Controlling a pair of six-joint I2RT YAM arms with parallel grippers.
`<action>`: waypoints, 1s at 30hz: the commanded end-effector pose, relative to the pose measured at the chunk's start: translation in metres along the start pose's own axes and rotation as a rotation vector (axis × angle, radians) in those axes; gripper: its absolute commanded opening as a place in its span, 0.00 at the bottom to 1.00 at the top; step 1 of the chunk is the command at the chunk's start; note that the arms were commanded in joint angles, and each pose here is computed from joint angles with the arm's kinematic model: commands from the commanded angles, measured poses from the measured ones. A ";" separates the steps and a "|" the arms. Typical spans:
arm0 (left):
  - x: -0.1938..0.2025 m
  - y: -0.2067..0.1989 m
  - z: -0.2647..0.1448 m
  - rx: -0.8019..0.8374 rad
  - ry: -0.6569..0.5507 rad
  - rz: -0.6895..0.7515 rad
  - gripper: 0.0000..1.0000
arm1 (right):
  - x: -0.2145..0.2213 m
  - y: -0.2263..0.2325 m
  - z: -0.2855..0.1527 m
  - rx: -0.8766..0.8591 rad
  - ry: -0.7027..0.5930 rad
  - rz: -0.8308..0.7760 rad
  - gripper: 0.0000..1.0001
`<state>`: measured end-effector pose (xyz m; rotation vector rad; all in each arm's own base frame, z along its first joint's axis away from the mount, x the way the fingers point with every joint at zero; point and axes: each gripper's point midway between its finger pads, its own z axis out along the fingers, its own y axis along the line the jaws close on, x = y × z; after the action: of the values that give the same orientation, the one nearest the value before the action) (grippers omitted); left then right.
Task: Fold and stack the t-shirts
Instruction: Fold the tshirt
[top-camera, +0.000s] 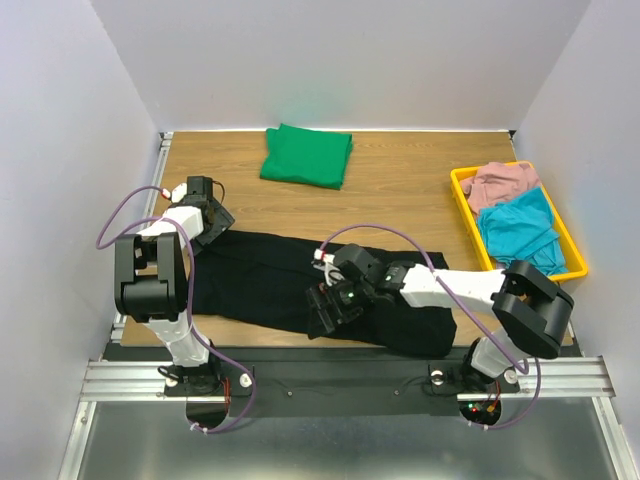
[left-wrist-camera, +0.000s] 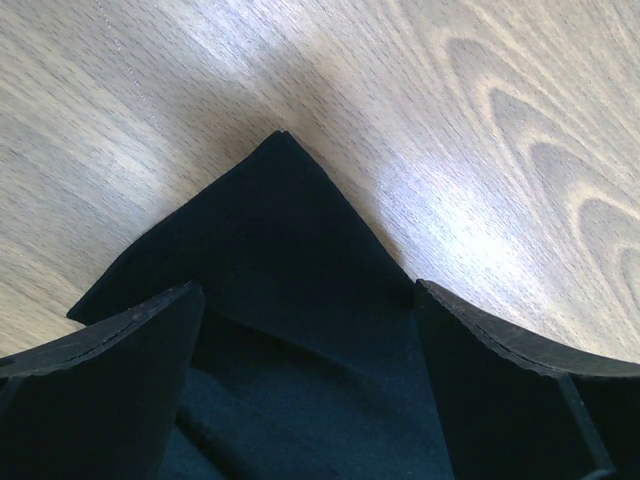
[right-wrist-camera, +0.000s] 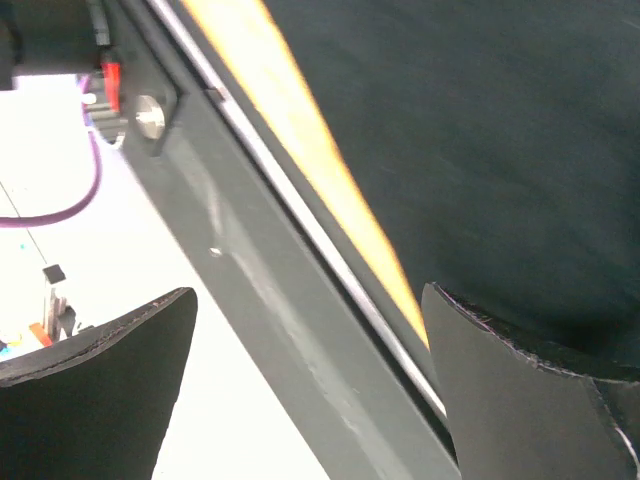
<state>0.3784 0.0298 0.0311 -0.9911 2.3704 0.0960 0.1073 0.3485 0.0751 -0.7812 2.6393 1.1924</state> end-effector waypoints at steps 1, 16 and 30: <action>0.004 0.011 -0.008 -0.021 0.009 0.009 0.98 | -0.024 0.035 0.005 -0.053 -0.068 -0.083 1.00; 0.003 0.011 -0.010 -0.008 0.005 0.017 0.98 | -0.052 -0.069 -0.081 0.497 -0.368 0.150 1.00; 0.001 0.014 -0.012 -0.013 -0.006 0.012 0.98 | -0.001 -0.107 -0.067 0.479 -0.241 0.334 1.00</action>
<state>0.3721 0.0296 0.0310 -0.9796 2.3790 0.0948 0.1738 0.2290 0.0500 -0.1165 2.7290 0.5153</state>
